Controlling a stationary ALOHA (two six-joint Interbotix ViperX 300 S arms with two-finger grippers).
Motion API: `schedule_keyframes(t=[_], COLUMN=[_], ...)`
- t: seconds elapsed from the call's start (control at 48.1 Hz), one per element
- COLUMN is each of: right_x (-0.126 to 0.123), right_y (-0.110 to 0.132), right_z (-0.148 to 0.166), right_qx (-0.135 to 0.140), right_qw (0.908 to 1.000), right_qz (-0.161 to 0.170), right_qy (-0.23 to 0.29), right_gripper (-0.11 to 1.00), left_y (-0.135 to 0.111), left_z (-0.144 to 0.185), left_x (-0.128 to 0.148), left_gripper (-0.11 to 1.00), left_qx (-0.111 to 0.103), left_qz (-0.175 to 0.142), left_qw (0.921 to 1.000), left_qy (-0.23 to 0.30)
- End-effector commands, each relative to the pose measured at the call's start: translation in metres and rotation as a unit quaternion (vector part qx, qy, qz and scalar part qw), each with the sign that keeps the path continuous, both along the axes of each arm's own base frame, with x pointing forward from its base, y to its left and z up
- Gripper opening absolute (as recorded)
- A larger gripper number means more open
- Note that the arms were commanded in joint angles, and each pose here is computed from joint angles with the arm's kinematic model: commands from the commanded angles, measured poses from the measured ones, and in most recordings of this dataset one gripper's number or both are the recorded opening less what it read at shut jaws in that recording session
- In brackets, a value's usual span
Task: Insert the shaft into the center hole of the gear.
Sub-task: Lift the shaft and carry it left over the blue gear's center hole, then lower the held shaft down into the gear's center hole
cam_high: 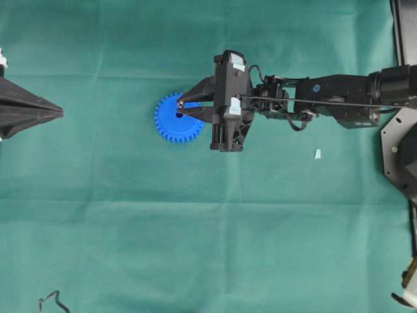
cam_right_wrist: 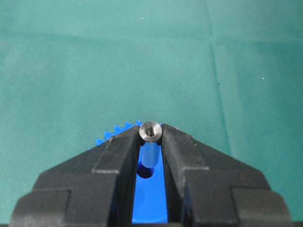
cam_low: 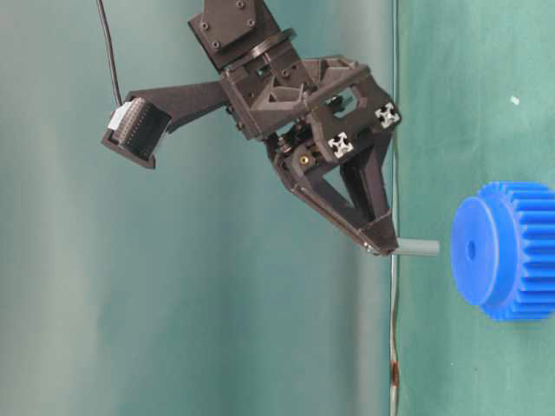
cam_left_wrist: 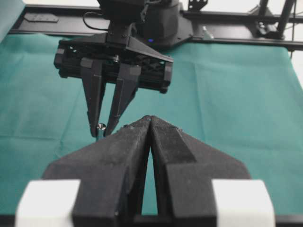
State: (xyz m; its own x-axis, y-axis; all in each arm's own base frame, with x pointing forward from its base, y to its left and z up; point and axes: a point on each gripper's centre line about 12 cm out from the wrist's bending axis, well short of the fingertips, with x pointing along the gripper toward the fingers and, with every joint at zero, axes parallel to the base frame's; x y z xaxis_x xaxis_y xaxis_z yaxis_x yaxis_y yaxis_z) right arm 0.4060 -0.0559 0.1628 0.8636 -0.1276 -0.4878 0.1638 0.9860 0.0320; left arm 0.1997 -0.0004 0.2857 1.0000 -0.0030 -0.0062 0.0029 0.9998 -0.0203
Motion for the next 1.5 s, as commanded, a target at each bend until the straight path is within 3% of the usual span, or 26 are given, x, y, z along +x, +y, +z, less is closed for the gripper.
schedule_keyframes(t=[0.0, 0.415, 0.893, 1.475], right_x=[0.003, 0.005, 0.007, 0.01], right_y=[0.0, -0.002, -0.002, -0.003], right_z=[0.008, -0.021, -0.001, -0.025], right_qx=[0.0, 0.011, 0.001, 0.005], right_qw=[0.9999, 0.9999, 0.9995, 0.9996], right_qz=[-0.001, -0.011, -0.007, -0.012], right_qy=[-0.012, 0.002, -0.03, -0.025], right_gripper=[0.16, 0.16, 0.16, 0.16], left_y=[0.0, 0.0, 0.0, 0.0], left_z=[0.01, 0.01, 0.011, 0.011], left_x=[0.002, 0.002, 0.002, 0.002], left_gripper=[0.0, 0.0, 0.0, 0.0], left_qx=[0.001, 0.0, 0.001, 0.001], left_qz=[0.001, 0.0, 0.0, 0.001], left_qw=[0.9999, 0.9999, 0.9999, 0.9998], left_qy=[-0.015, -0.015, -0.017, -0.018])
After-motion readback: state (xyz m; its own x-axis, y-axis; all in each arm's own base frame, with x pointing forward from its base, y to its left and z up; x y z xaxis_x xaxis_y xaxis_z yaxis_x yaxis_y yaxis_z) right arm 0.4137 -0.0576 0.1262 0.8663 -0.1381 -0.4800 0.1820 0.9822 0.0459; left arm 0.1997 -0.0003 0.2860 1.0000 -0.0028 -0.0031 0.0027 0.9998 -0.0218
